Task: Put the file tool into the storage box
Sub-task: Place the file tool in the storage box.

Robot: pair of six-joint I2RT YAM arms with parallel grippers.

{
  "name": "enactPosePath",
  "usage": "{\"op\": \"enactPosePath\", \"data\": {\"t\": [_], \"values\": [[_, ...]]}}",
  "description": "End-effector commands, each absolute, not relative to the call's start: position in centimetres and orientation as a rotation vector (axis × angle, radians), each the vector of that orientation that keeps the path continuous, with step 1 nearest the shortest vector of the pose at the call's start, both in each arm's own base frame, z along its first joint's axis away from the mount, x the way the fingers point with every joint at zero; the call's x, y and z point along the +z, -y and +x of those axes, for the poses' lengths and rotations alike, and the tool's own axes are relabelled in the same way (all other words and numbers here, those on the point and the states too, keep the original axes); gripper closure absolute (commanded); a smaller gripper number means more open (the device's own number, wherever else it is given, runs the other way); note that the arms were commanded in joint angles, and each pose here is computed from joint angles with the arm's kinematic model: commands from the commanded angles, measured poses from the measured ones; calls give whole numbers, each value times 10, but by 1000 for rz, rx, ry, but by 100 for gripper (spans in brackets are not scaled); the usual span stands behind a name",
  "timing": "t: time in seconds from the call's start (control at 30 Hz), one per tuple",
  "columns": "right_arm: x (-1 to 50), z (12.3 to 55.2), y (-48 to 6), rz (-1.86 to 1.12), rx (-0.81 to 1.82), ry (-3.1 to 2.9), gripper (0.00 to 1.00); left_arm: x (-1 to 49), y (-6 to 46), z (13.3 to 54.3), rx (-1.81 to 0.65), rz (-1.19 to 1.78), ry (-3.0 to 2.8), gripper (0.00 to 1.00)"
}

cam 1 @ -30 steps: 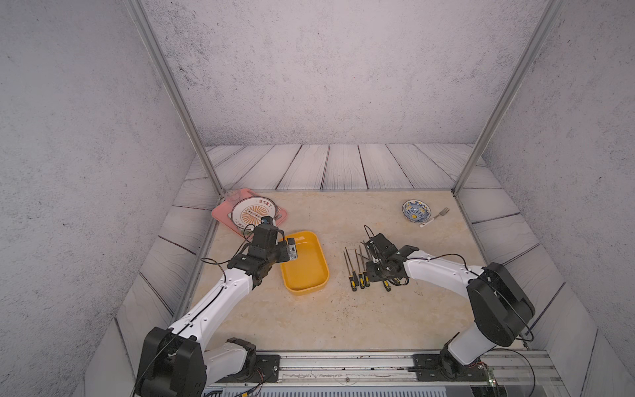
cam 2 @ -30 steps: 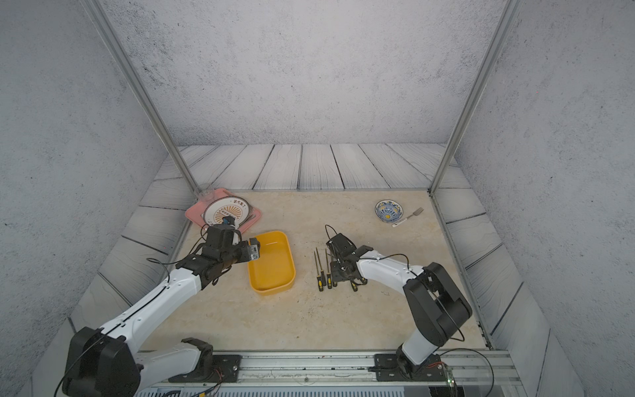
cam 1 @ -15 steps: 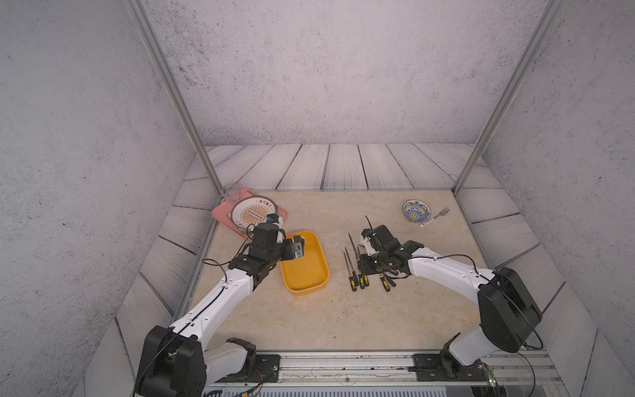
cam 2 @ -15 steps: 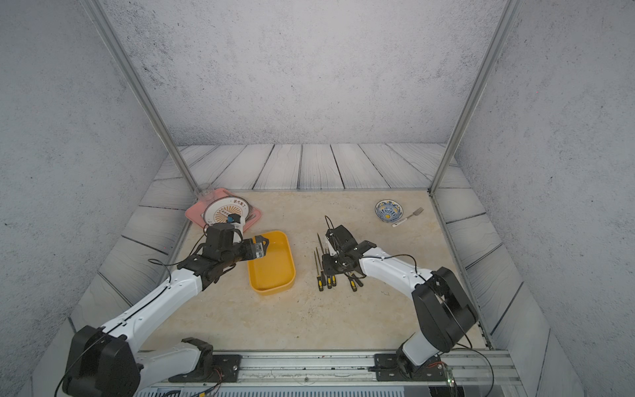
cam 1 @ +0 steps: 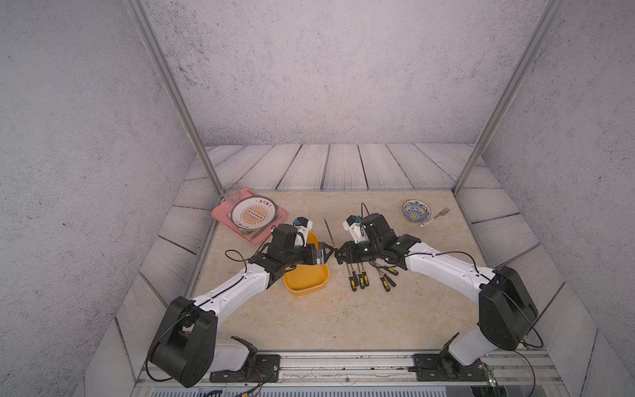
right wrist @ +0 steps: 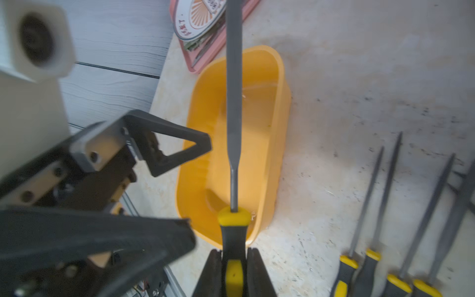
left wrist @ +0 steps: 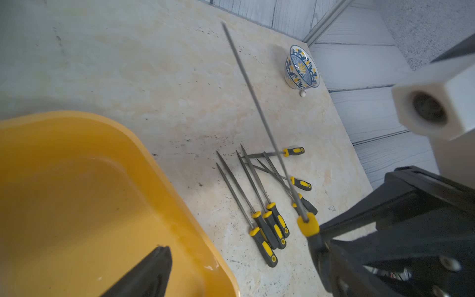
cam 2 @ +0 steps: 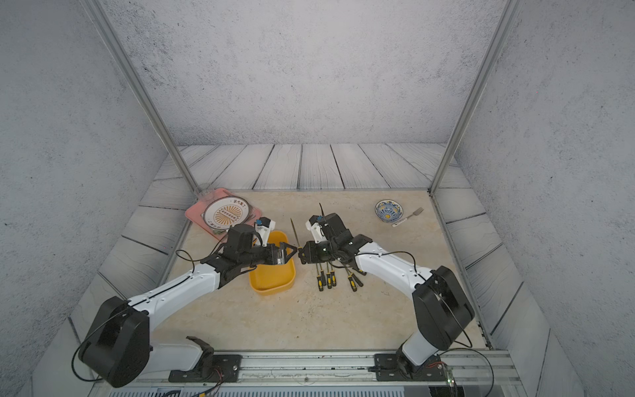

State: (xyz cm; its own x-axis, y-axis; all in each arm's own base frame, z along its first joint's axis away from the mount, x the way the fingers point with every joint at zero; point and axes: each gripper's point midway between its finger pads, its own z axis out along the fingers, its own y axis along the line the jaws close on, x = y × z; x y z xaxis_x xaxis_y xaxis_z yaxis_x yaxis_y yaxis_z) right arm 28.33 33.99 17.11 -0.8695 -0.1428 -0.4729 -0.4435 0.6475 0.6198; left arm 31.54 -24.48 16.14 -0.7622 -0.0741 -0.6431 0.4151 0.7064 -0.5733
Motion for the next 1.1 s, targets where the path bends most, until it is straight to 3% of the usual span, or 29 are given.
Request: {"op": "enactPosePath", "data": {"t": [0.0, 0.17, 0.3, 0.37, 0.47, 0.63, 0.7, 0.77, 0.9, 1.07], "values": [[182, 279, -358, -521, 1146, -2456, 96, 181, 262, 318, -1061, 305, -2184, 1], [182, 277, -361, -540, 1131, -2462, 96, 180, 262, 315, -1077, 304, -2181, 7], [182, 278, -360, -534, 1123, -2459, 96, 175, 265, 313, -1102, 308, -2194, 40], [183, 278, -360, -532, 1118, -2458, 96, 171, 266, 314, -1106, 307, -2205, 49], [183, 278, -358, -527, 1105, -2456, 96, 169, 266, 314, -1103, 299, -2203, 55], [185, 280, -356, -520, 1086, -2449, 96, 165, 264, 312, -1099, 301, -2211, 88], [186, 280, -355, -523, 1080, -2445, 96, 162, 263, 310, -1097, 300, -2216, 97], [187, 280, -355, -521, 1074, -2443, 92, 159, 259, 309, -1078, 276, -2222, 100], [190, 283, -350, -491, 1044, -2441, 73, 147, 245, 310, -991, 209, -2263, 100], [196, 285, -340, -489, 987, -2414, 70, 132, 219, 316, -804, 96, -2318, 100]]}}
